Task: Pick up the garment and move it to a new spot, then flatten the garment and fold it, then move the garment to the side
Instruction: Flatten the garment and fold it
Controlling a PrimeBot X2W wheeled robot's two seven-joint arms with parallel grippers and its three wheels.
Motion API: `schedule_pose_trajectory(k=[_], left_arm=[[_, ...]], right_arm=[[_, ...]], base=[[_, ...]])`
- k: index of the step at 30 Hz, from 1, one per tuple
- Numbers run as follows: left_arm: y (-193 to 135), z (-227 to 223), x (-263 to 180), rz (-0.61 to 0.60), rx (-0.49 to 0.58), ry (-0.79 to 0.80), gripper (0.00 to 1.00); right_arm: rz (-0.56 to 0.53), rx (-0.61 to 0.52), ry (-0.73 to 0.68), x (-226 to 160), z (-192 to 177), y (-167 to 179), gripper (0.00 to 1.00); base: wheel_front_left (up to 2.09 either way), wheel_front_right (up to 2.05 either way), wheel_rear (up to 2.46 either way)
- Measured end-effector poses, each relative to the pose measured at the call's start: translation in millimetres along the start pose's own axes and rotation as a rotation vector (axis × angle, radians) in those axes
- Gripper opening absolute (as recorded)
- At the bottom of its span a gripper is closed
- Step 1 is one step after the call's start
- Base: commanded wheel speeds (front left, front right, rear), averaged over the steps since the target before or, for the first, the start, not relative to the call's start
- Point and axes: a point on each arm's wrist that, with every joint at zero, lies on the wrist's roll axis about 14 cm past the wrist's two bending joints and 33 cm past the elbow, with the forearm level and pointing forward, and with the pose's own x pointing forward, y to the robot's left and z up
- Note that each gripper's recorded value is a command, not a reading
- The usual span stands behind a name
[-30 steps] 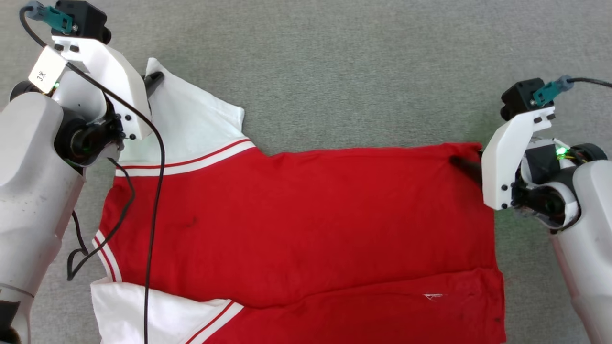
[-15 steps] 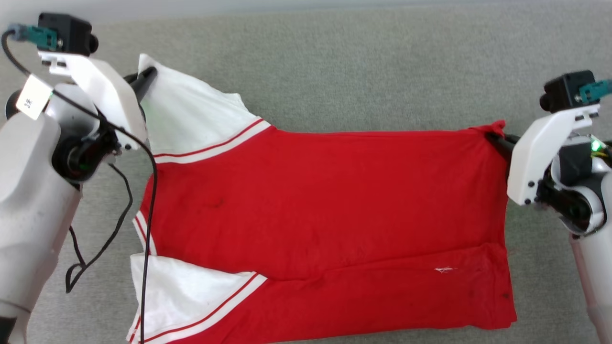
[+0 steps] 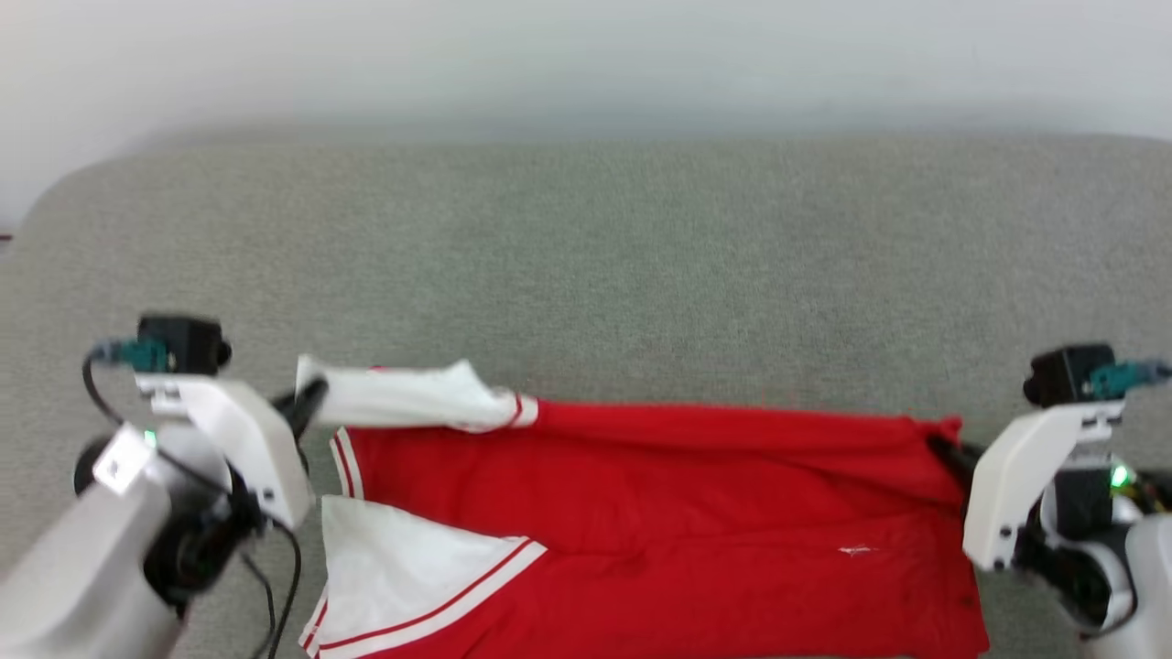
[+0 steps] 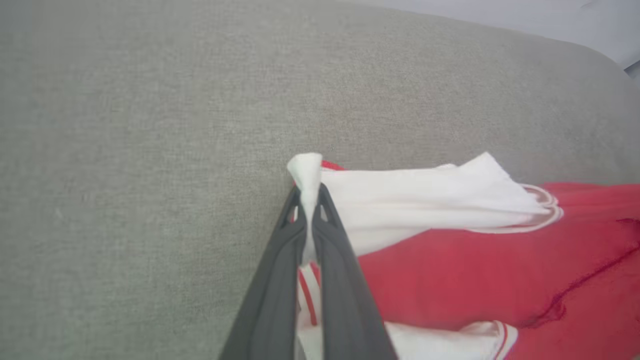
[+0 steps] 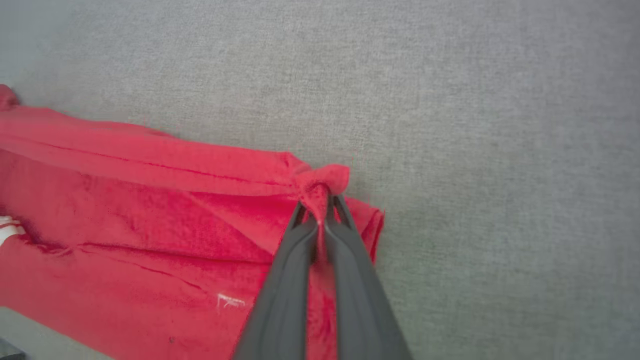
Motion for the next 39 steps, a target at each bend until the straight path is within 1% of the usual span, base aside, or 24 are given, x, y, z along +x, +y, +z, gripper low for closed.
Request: schedule_pose_trajectory(k=[3, 8, 12, 13, 14, 15, 16, 20, 24, 28, 30, 33, 39], left_arm=[[4, -24, -22, 0.034, -0.033, 0.023, 0.0], [-1, -78, -52, 0.06, -0.118, 0.111, 0.0], [-4, -106, -64, 0.077, -0.18, 0.15, 0.0], [-7, -110, -65, 0.075, -0.194, 0.147, 0.0], [-10, -113, -65, 0.069, -0.212, 0.151, 0.12], [-13, -118, -65, 0.065, -0.221, 0.161, 0.46], [-16, -121, -65, 0.061, -0.224, 0.161, 1.0], [-20, -113, -61, 0.061, -0.213, 0.088, 1.0], [-27, -92, -57, 0.051, -0.173, -0.013, 1.0], [-33, -62, -57, 0.049, -0.119, -0.145, 1.0], [-34, -44, -59, 0.063, -0.089, -0.224, 1.0], [-39, -20, -65, 0.07, -0.055, -0.341, 1.0], [-49, 18, -78, 0.088, 0.027, -0.523, 1.0]], right_arm=[[0.012, 0.025, -0.002, -8, -16, 6, 0.0], [0.001, 0.071, -0.014, -19, -38, 4, 0.0], [-0.012, 0.107, -0.013, -22, -55, 2, 0.0], [-0.014, 0.116, -0.011, -23, -59, 2, 0.42], [-0.016, 0.122, -0.016, -23, -62, 2, 1.0], [-0.018, 0.127, -0.021, -23, -65, 3, 1.0], [-0.017, 0.135, -0.025, -24, -68, 4, 1.0], [-0.021, 0.139, -0.13, -27, -56, 8, 1.0], [-0.019, 0.141, -0.239, -36, -39, 12, 1.0], [-0.036, 0.119, -0.312, -48, -20, 8, 1.0], [-0.048, 0.115, -0.316, -52, -16, 4, 1.0], [-0.084, 0.103, -0.296, -57, -13, -10, 1.0], [-0.117, 0.06, -0.201, -57, -12, -25, 1.0]], base=[[0.0, 0.0, 0.0], [0.0, 0.0, 0.0], [0.0, 0.0, 0.0], [0.0, 0.0, 0.0], [0.0, 0.0, 0.0], [0.0, 0.0, 0.0], [0.0, 0.0, 0.0], [0.0, 0.0, 0.0], [0.0, 0.0, 0.0], [0.0, 0.0, 0.0], [0.0, 0.0, 0.0], [0.0, 0.0, 0.0], [0.0, 0.0, 0.0]])
